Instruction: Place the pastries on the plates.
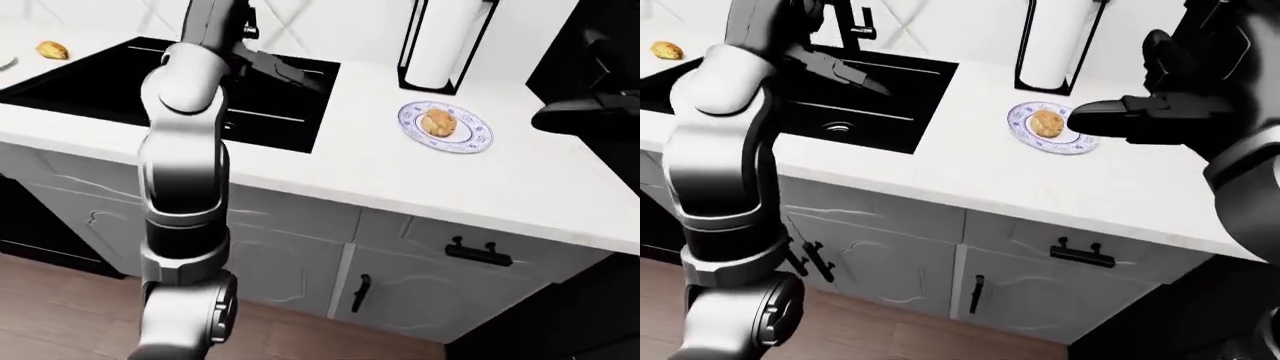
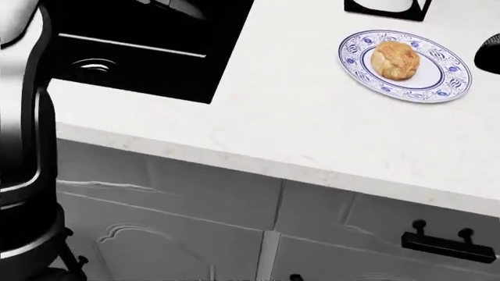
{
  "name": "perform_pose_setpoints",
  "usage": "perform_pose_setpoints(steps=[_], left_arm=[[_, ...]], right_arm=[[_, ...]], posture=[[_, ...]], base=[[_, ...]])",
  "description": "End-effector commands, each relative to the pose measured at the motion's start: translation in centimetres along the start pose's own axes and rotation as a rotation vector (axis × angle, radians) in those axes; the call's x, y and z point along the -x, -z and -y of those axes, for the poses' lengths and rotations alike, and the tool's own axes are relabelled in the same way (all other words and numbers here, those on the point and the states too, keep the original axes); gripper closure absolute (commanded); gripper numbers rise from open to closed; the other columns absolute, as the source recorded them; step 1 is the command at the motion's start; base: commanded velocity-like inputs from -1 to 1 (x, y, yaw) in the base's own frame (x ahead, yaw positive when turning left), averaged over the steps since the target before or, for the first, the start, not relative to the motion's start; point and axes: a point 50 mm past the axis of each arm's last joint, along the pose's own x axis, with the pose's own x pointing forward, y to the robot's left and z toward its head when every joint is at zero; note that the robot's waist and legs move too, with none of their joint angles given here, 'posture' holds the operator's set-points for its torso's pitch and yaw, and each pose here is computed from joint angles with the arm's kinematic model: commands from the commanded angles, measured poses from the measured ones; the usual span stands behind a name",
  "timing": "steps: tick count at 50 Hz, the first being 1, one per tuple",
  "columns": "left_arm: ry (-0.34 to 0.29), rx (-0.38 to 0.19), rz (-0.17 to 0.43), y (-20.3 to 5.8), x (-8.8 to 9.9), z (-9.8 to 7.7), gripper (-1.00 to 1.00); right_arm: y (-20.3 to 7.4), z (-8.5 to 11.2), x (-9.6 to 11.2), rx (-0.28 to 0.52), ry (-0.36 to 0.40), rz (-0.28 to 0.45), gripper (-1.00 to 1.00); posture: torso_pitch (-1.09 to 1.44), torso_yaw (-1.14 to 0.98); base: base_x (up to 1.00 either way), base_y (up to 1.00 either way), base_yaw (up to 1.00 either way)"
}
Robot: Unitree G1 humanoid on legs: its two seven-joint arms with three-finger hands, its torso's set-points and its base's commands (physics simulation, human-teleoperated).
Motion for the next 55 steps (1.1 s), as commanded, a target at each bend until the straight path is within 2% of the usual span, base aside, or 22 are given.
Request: perform_pose_setpoints(steps=[1, 6, 8, 10, 19, 31, 38, 45, 48, 55], left_arm=[[0.013, 0.024, 0.027, -0.6, 0.6, -0.1, -1.0], [0.009, 0.058, 0.022, -0.1, 1.7, -0.7, -1.0], [-0.011, 0.108, 0.015, 0.3, 2.1, -1.2, -1.0], [-0.029, 0.12, 0.012, 0.9, 2.4, -1.6, -1.0], [-0.026, 0.133, -0.011, 2.0, 3.0, -1.8, -1.0], [-0.034, 0.144, 0.011, 1.0, 4.3, -2.1, -1.0], [-0.105, 0.17, 0.057, -0.7, 4.8, -4.5, -1.0], [-0.12, 0.169, 0.063, -0.9, 4.9, -4.9, -1.0], [-0.121, 0.172, 0.064, -1.1, 5.1, -4.9, -1.0], [-0.072, 0.155, 0.045, -0.1, 5.6, -3.4, -1.0]], right_arm=[[-1.2, 0.3, 0.3, -0.005, 0.031, 0.072, -1.0], [-0.9, -0.2, 0.3, -0.014, 0.026, 0.095, -1.0], [-0.7, -0.4, 0.2, -0.021, 0.027, 0.108, -1.0], [-0.4, -0.7, 0.3, -0.026, 0.022, 0.115, -1.0], [-0.8, -1.0, 0.2, -0.036, 0.022, 0.141, -1.0], [-0.8, -0.9, 1.3, -0.035, 0.022, 0.145, -1.0], [-0.3, -0.7, 1.7, -0.033, 0.026, 0.138, -1.0], [-0.2, -0.5, 1.7, -0.029, 0.025, 0.14, -1.0], [-0.2, -0.5, 1.8, -0.029, 0.023, 0.142, -1.0], [-0.1, -0.7, 1.8, -0.03, 0.021, 0.143, -1.0]], posture=[[0.0, 0.0], [0.0, 0.0], [0.0, 0.0], [0.0, 0.0], [0.0, 0.0], [0.0, 0.0], [0.0, 0.0], [0.0, 0.0], [0.0, 0.0], [0.0, 0.0]], base=[[0.0, 0.45, 0.0], [0.0, 0.46, 0.0], [0.0, 0.49, 0.0], [0.0, 0.65, 0.0], [0.0, 0.66, 0.0], [0.0, 0.67, 0.0], [0.0, 0.66, 0.0], [0.0, 0.67, 0.0], [0.0, 0.67, 0.0], [0.0, 0.68, 0.0]])
